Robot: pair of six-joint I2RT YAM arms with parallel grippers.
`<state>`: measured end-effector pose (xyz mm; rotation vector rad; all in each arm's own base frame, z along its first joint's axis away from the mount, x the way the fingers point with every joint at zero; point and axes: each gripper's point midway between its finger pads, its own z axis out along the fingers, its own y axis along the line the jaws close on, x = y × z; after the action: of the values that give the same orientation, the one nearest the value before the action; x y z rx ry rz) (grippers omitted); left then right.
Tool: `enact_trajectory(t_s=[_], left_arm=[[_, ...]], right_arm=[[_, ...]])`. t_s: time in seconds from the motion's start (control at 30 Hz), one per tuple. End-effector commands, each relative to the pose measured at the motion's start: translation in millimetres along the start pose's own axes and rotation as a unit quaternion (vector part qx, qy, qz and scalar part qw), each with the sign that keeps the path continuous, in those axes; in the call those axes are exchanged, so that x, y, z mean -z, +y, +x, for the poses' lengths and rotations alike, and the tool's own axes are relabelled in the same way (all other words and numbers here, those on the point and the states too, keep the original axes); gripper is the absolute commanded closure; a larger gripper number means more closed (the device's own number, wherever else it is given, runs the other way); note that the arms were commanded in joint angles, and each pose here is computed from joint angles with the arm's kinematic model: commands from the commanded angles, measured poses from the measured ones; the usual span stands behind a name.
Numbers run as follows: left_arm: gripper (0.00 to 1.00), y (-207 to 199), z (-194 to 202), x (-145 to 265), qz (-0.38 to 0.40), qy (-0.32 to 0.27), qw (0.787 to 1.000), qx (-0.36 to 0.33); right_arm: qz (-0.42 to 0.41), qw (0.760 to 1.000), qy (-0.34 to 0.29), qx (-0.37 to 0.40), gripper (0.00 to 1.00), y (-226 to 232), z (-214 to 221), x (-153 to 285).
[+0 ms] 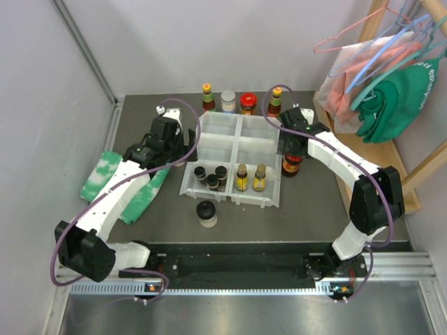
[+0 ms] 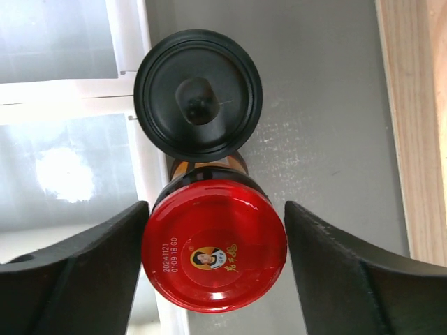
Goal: Organize the condiment bottles
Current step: Place the bottle at the center of the board.
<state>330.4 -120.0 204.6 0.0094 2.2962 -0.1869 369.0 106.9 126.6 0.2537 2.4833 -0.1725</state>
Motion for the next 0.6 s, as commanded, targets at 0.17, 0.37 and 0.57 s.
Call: enact_trajectory(t_s=[0.17, 0.37, 0.57], left_arm=[[0.01, -2, -12, -2, 0.009, -0.024, 1.0, 0.005], [0.01, -2, -13, 0, 0.008, -0.026, 1.0, 0.006], [0.01, -1, -14, 1, 0.007, -0.029, 1.0, 0.007]], right_arm=[[-0.025, 0.999, -0.004, -0.021, 0.56, 6, -3, 2], [-0.028, 0.999, -0.014, -0.026, 0.95, 4, -11, 13], [-0.059, 0.996, -0.051, -0.035, 1.0, 5, -36, 45]])
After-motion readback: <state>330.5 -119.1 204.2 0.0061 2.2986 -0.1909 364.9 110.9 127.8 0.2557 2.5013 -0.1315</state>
